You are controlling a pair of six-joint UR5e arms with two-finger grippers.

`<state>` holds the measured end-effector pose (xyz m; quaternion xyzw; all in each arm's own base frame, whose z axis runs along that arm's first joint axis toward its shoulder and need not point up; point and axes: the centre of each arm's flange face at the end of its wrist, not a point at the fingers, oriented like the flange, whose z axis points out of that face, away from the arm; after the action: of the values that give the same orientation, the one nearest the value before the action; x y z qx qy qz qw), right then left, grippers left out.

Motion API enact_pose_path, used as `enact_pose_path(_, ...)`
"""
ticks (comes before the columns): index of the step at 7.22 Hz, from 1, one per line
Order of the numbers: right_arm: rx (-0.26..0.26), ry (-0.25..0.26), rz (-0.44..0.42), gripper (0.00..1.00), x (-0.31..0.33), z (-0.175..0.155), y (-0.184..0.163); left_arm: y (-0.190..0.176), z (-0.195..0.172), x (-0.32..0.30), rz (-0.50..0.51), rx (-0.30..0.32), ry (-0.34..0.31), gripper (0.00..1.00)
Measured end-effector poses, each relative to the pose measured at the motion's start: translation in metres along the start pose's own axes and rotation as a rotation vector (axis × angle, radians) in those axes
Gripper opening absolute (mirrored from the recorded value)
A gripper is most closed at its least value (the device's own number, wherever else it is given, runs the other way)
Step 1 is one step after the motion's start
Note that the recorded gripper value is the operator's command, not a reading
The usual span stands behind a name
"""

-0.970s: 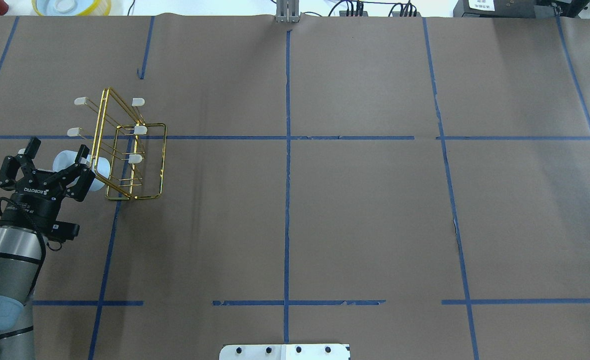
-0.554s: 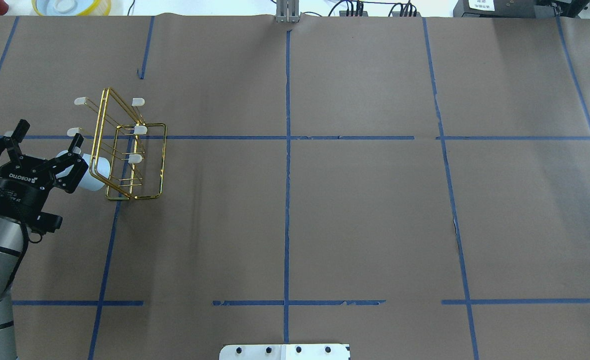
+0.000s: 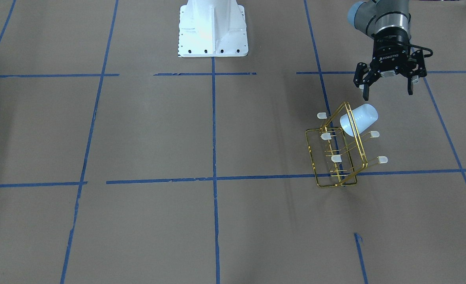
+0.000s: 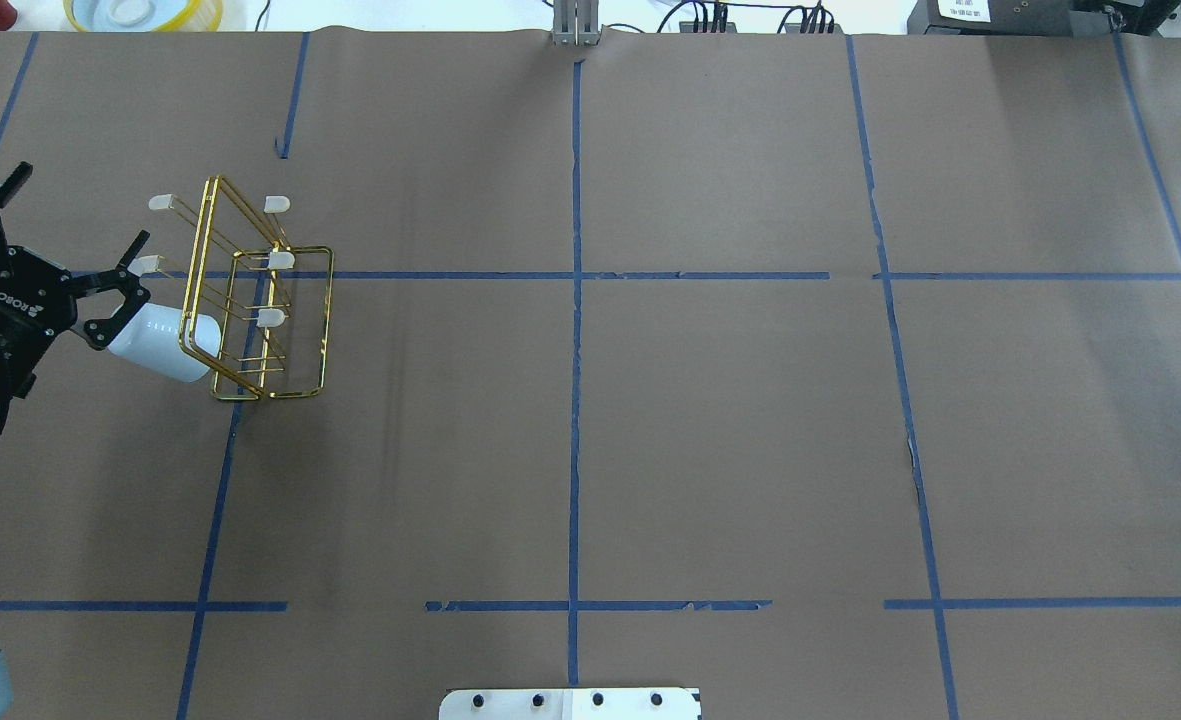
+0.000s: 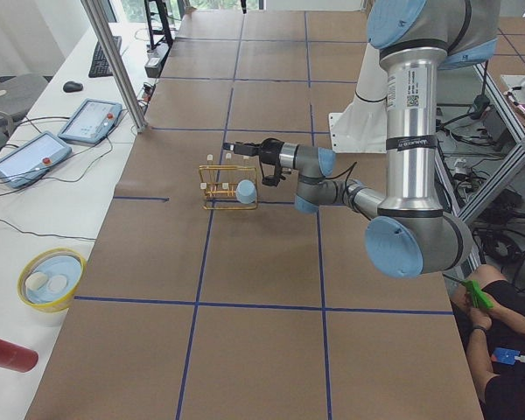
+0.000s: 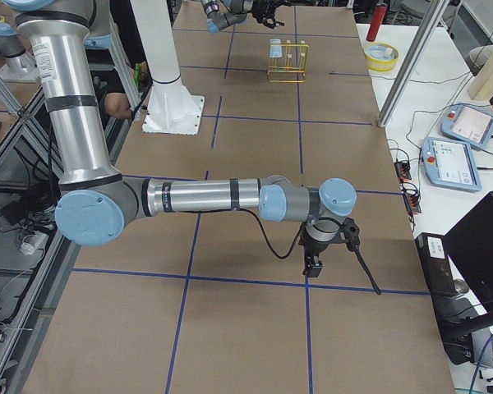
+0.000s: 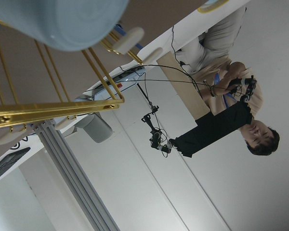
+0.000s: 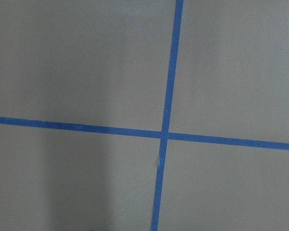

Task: Hang cup on cup holder

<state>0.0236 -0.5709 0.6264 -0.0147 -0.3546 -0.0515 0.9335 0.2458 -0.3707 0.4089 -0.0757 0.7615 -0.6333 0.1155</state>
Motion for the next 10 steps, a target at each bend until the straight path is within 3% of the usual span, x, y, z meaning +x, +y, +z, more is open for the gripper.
enact_pose_path(3, 0.000, 0.000, 0.000, 1.00, 0.000, 0.000, 0.000, -0.010, 0.021, 0.057, 0.321, -0.042, -0.105, 1.00)
enact_pose_path(7, 0.000, 0.000, 0.000, 1.00, 0.000, 0.000, 0.000, -0.064, 0.041, 0.145, 0.617, -0.006, -0.247, 1.00)
enact_pose_path(10, 0.000, 0.000, 0.000, 1.00, 0.000, 0.000, 0.000, -0.086, 0.052, 0.224, 0.924, 0.066, -0.483, 1.00)
